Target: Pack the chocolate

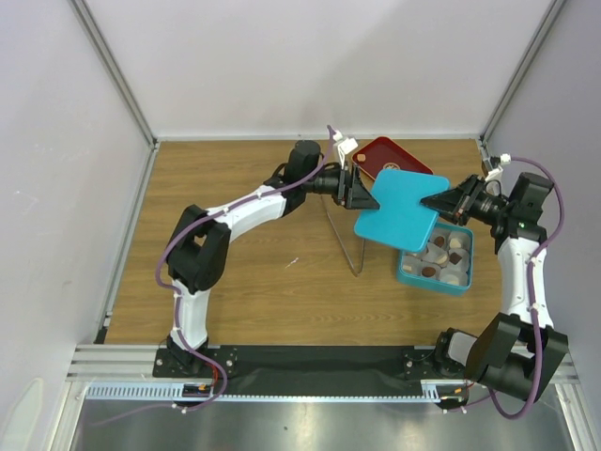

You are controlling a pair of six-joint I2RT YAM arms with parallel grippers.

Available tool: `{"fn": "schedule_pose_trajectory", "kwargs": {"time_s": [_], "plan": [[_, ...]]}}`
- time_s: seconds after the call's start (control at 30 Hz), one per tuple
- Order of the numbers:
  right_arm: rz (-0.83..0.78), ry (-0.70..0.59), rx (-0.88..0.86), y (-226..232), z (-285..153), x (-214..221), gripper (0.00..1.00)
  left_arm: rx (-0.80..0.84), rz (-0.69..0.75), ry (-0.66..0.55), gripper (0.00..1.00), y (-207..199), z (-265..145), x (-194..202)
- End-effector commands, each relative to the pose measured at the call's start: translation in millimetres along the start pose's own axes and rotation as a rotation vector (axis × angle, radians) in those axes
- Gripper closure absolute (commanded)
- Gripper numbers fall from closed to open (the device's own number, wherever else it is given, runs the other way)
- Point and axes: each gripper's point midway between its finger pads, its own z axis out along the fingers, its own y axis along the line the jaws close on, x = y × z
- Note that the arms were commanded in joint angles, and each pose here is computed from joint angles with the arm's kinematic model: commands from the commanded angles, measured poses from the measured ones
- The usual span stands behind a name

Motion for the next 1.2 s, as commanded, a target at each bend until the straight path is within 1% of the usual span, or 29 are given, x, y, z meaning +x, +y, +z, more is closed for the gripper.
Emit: {"fn": "schedule_pose_trajectory", "kwargs": {"time_s": [0.0,0.07,0.1,0.17,0.2,0.27,0.3,0.33,0.43,0.5,0.63,0.77,0.9,1.03,1.17], "plan": [[-0.074,0.009,-0.046,22,-2,0,1.0,0.08,0.034,-0.048,0.22,-21,-4,-16],[-0.053,-0.001,-0.023,15,-2,-1,0.99,0.124,0.0,-0.035,0.27,-30,-3,-8],[-0.054,-0.006,-0.011,12,-3,-3,0.91,0.14,0.005,-0.038,0.28,-34,-2,-6],[-0.028,-0.03,0.027,3,-6,-6,0.81,0.161,-0.008,-0.031,0.31,-43,2,0],[-0.026,-0.038,0.042,1,-7,-8,0.78,0.167,-0.001,-0.038,0.32,-45,3,0],[-0.016,-0.051,0.083,-9,-10,-9,0.75,0.167,-0.009,-0.026,0.35,-49,8,9],[-0.008,-0.056,0.102,-13,-10,-10,0.7,0.16,-0.017,-0.023,0.37,-48,11,12],[0.002,-0.062,0.141,-21,-11,-9,0.68,0.159,-0.027,-0.012,0.41,-48,17,17],[0.032,-0.085,0.216,-40,-17,-12,0.64,0.156,-0.052,-0.001,0.48,-48,26,22],[0.049,-0.098,0.234,-47,-21,-13,0.61,0.156,-0.062,0.01,0.49,-47,33,27],[0.091,-0.133,0.341,-72,-28,-16,0.61,0.14,-0.073,0.025,0.5,-45,49,34],[0.104,-0.152,0.396,-89,-34,-20,0.62,0.117,-0.1,0.03,0.51,-32,64,42],[0.13,-0.191,0.472,-114,-45,-31,0.62,0.132,-0.11,0.032,0.51,-31,77,45],[0.123,-0.193,0.477,-128,-45,-39,0.62,0.13,-0.101,0.033,0.51,-30,88,48],[0.124,-0.189,0.478,-138,-44,-44,0.59,0.135,-0.102,0.021,0.51,-29,95,48]]}}
